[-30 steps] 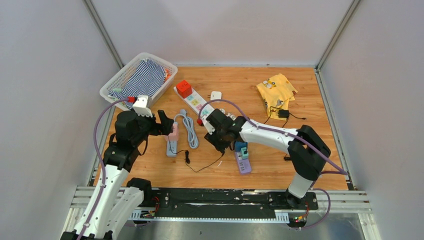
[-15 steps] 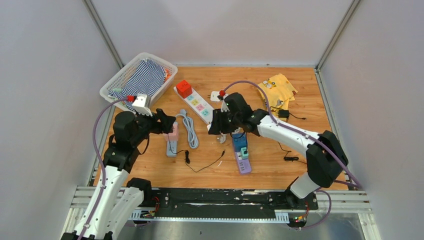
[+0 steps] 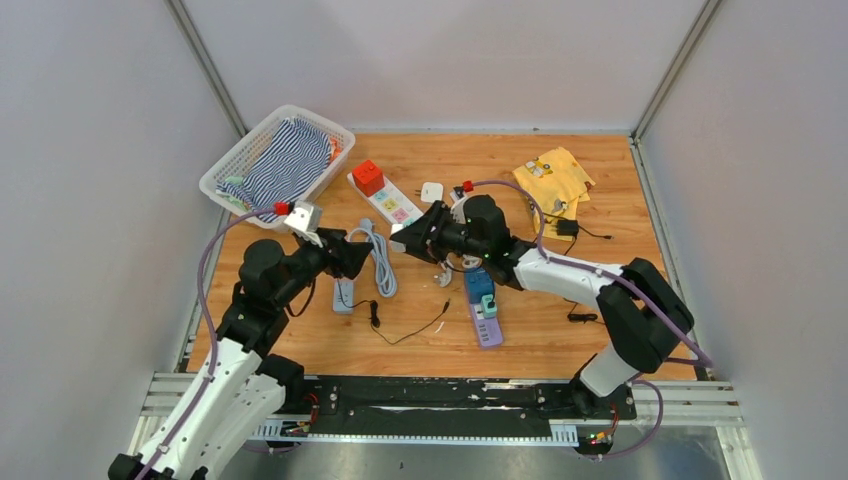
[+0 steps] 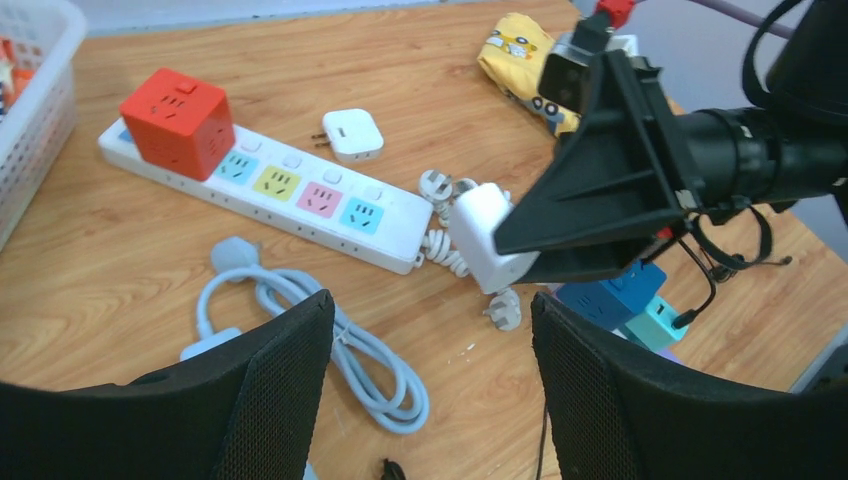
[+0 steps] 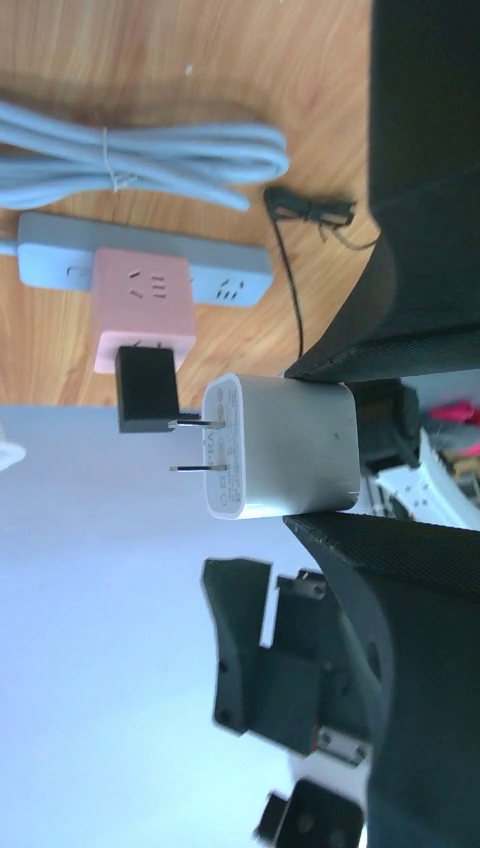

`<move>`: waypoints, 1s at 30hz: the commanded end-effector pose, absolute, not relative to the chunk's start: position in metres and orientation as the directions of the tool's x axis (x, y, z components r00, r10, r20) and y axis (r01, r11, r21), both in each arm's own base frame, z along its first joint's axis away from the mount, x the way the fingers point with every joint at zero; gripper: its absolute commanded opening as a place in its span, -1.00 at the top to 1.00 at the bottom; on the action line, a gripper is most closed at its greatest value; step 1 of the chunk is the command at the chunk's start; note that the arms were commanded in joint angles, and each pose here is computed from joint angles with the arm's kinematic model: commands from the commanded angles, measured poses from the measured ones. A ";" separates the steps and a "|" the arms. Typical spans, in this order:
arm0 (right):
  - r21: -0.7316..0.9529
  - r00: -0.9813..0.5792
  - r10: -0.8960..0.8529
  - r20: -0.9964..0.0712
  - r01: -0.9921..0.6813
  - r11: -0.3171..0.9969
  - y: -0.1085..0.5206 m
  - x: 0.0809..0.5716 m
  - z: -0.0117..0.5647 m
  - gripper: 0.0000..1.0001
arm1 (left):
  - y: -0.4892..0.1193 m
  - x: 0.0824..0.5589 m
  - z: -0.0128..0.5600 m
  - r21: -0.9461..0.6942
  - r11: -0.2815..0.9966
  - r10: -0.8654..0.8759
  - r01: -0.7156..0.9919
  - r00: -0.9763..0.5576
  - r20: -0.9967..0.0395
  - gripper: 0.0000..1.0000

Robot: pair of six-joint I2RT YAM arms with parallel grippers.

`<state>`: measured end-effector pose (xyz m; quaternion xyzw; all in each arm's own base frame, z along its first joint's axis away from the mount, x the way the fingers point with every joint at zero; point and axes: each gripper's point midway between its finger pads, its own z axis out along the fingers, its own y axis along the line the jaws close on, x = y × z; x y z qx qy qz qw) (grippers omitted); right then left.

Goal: Insert the plug
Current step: Pick up the plug from the center of the board.

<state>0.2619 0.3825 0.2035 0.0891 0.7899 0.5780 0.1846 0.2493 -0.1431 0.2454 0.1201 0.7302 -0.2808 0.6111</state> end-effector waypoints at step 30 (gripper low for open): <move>0.995 -0.861 0.497 0.103 0.084 -0.060 0.410 0.282 0.258 0.44 | -0.201 0.291 0.267 -0.061 0.826 -0.025 0.560 -0.071 -0.997 -0.19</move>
